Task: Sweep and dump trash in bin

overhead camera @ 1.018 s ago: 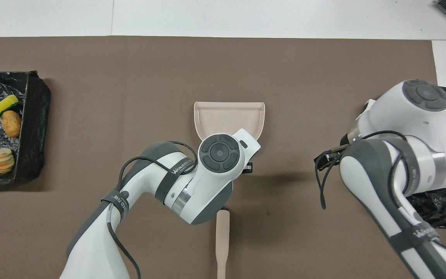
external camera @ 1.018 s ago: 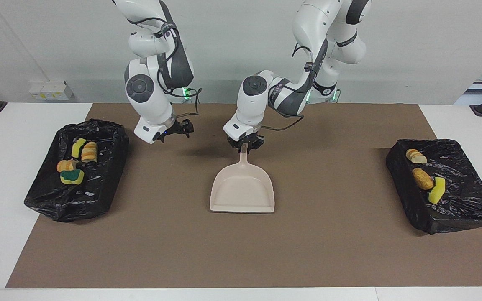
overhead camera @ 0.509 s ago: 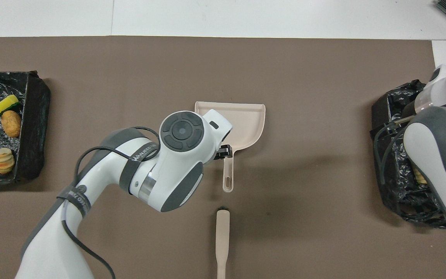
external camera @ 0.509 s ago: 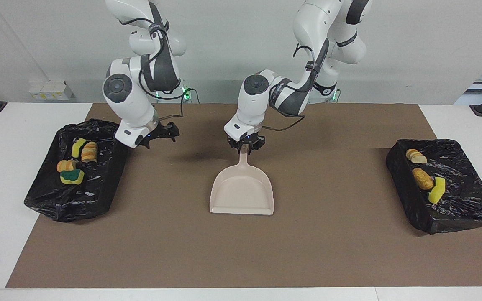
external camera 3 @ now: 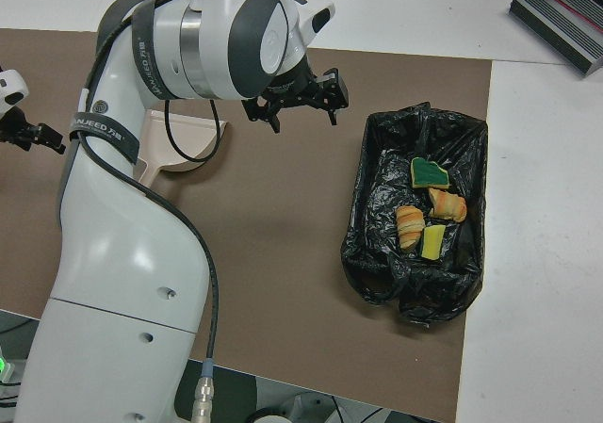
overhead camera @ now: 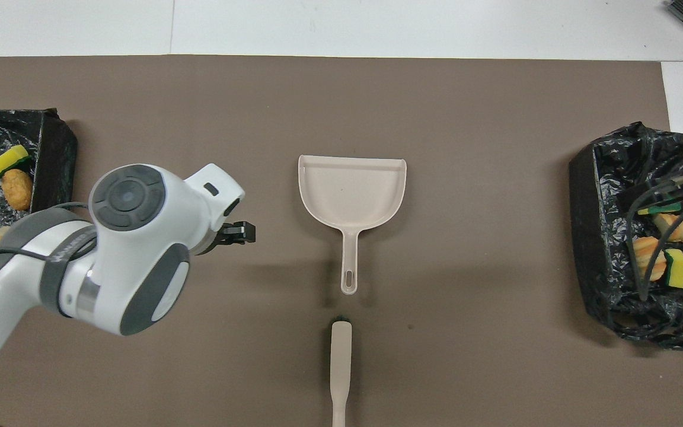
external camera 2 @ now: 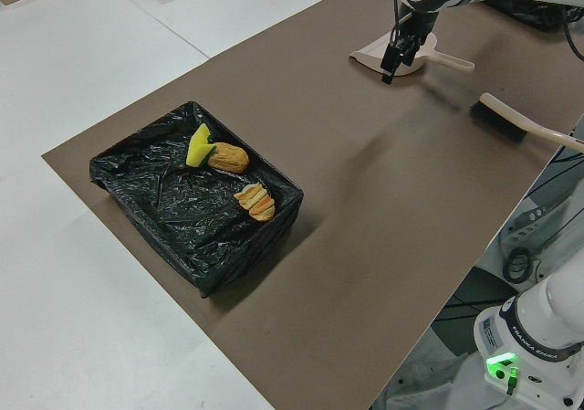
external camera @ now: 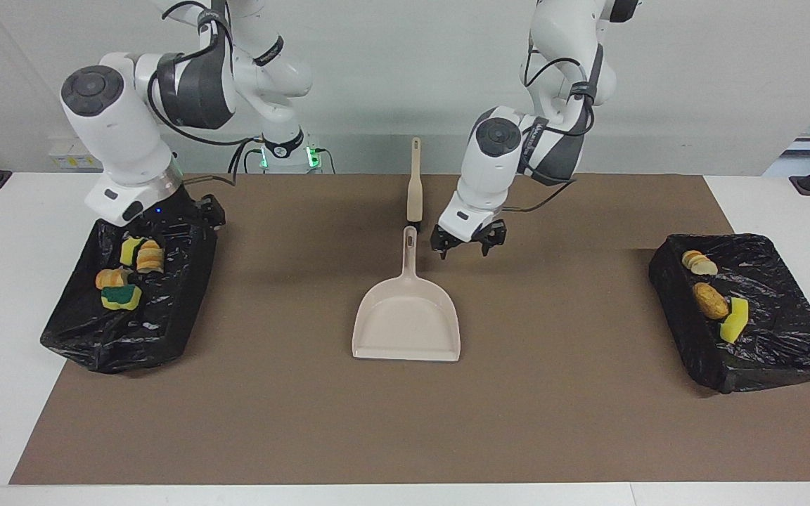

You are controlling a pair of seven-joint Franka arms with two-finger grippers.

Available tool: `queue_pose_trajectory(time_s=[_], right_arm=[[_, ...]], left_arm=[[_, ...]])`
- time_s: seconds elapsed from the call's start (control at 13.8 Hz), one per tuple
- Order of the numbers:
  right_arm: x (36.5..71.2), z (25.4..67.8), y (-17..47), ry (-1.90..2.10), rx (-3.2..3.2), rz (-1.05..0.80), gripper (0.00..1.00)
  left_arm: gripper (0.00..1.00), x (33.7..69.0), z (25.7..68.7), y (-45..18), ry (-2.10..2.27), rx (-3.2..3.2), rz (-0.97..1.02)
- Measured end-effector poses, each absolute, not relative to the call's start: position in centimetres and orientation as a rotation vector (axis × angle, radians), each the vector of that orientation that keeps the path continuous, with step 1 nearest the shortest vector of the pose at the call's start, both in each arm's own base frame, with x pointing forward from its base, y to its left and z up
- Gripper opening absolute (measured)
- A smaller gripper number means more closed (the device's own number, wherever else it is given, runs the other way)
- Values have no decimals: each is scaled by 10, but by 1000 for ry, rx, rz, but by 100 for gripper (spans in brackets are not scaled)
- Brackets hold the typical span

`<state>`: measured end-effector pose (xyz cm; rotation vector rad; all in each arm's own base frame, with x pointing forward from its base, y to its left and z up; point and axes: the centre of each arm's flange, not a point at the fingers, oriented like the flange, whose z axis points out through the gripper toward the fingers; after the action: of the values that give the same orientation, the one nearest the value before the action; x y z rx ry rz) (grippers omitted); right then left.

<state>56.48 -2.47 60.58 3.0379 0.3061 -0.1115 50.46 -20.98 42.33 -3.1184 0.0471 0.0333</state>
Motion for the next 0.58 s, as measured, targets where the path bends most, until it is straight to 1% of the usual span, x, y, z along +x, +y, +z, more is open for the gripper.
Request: queue_pose_trajectory(time_s=[0.22, 0.58], right_arm=[[561, 616, -34, 273, 3038, -124, 100], [557, 625, -39, 121, 3089, -134, 100]], left_arm=[[100, 493, 448, -138, 142, -3110, 59], [100, 467, 527, -76, 285, -3099, 79]])
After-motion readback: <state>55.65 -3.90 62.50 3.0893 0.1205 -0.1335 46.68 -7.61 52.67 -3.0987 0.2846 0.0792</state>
